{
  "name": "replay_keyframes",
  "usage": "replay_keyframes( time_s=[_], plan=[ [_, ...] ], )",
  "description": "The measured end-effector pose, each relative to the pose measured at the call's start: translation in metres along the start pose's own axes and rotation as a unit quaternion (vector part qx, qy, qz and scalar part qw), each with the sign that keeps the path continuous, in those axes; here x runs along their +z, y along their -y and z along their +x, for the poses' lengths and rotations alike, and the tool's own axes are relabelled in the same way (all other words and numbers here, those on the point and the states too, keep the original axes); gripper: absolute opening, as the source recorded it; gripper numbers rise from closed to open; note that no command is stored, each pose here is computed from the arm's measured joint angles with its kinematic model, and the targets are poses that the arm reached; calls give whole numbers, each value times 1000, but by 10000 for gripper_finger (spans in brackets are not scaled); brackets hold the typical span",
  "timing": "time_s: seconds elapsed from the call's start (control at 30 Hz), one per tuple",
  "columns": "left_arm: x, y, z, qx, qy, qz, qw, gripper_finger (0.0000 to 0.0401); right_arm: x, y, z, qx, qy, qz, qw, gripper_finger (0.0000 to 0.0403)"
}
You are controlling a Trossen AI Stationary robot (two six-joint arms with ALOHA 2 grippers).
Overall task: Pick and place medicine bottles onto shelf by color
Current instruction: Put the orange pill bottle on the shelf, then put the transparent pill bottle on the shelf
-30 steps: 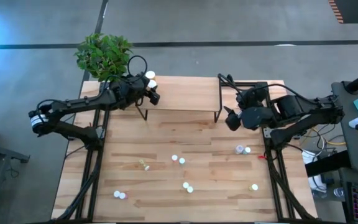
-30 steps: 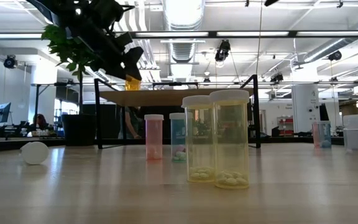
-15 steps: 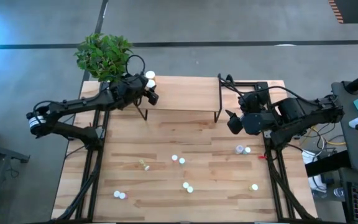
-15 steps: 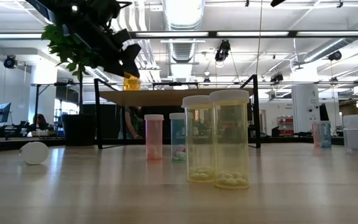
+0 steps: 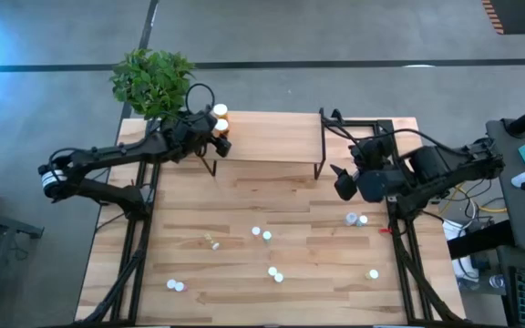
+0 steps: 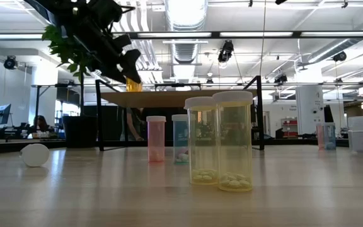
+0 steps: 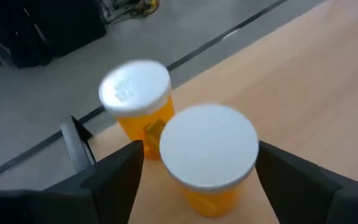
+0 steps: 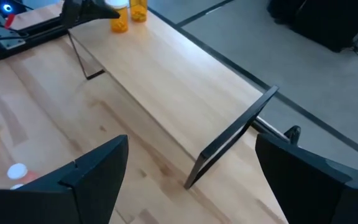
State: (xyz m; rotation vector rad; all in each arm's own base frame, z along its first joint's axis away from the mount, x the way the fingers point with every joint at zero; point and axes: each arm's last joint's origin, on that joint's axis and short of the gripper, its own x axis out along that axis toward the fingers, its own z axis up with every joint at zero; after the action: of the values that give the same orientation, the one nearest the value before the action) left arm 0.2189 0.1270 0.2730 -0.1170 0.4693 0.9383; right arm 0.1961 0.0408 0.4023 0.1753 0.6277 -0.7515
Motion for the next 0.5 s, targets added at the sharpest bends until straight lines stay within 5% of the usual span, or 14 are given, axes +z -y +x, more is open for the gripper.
replay_keyframes(
  time_s=[0.5],
  plan=[
    [3,-12,-33,-46,-7,3,999,286,-8,-3,-3,1,-11,42,999,343]
  ],
)
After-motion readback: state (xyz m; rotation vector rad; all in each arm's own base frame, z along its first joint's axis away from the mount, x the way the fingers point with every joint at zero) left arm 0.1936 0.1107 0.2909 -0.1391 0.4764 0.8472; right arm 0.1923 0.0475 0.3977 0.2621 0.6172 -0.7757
